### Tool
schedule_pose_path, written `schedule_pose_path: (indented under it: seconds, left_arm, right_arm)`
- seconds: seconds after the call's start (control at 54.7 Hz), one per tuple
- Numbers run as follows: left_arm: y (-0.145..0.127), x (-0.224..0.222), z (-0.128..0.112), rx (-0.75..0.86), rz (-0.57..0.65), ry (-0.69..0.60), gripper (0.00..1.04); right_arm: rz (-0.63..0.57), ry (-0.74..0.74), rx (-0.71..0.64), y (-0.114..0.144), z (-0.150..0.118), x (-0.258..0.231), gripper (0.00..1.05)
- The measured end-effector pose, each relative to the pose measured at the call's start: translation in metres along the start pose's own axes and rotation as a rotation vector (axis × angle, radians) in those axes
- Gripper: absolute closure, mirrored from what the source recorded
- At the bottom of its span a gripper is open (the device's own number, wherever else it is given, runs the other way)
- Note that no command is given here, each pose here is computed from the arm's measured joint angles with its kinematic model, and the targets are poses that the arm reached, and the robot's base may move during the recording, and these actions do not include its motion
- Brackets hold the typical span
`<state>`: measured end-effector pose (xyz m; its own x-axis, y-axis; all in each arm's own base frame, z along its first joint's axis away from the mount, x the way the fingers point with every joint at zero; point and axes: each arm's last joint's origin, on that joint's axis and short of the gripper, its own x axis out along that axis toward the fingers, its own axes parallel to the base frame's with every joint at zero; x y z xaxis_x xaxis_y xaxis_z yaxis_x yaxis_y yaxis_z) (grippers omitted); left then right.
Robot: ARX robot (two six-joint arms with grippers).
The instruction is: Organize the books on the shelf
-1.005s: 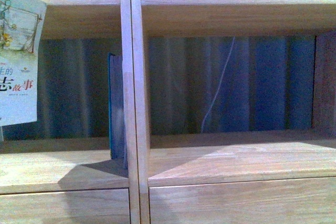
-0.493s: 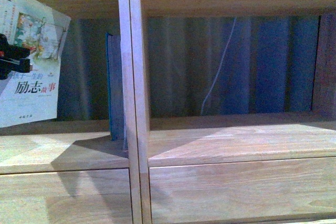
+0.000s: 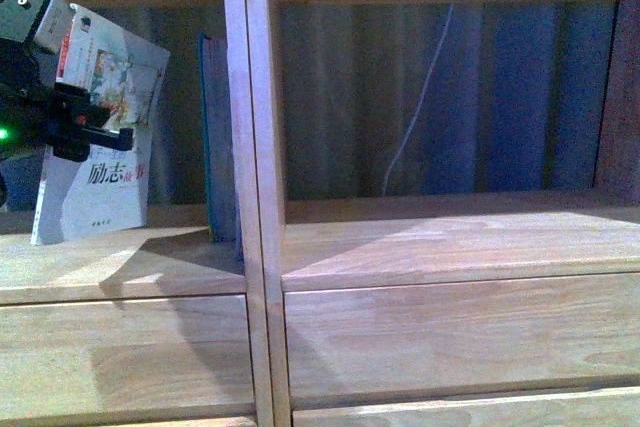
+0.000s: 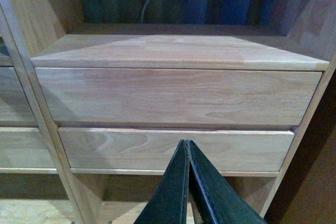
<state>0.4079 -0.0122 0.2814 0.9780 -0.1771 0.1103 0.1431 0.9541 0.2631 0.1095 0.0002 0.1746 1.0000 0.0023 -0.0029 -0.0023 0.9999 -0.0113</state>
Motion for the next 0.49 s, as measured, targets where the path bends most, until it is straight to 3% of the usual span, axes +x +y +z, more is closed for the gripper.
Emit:
schedule_pose_path:
  seconds: [0.493]
  left_arm:
    - [-0.016,0.026,-0.018,-0.007,0.026,0.017,0.98]
  right_arm:
    - [0.0,-0.013,0.001,0.0,-0.007,-0.012,1.02]
